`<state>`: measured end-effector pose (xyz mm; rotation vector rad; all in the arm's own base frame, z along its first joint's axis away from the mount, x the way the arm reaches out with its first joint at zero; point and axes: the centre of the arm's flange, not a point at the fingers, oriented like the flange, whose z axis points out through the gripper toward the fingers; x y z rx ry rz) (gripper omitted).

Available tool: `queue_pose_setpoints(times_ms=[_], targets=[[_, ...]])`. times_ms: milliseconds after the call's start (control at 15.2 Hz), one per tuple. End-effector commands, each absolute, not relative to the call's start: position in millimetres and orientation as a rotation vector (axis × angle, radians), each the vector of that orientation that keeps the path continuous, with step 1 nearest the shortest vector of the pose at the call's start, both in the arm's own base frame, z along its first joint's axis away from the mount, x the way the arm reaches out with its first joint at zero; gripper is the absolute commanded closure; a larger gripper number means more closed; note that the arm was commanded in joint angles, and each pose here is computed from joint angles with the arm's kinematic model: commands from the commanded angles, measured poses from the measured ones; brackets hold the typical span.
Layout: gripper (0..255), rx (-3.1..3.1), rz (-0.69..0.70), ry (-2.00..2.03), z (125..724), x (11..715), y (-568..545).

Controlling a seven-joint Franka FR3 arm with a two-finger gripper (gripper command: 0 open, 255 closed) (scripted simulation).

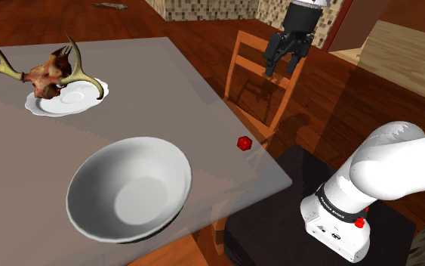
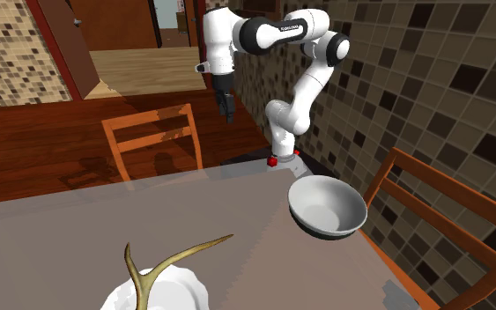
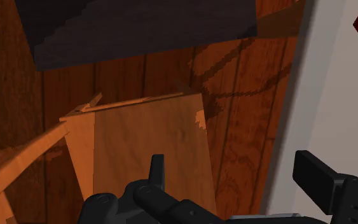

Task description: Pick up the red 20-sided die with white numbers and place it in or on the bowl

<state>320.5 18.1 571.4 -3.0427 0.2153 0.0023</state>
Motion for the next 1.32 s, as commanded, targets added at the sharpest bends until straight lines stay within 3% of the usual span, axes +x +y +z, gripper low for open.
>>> queue_pose_setpoints(times_ms=[0,1254], targets=[[0,-3.043,0.002,0.215,571,320,18],[0,-3.137,-0.097,-0.092,501,229,233]])
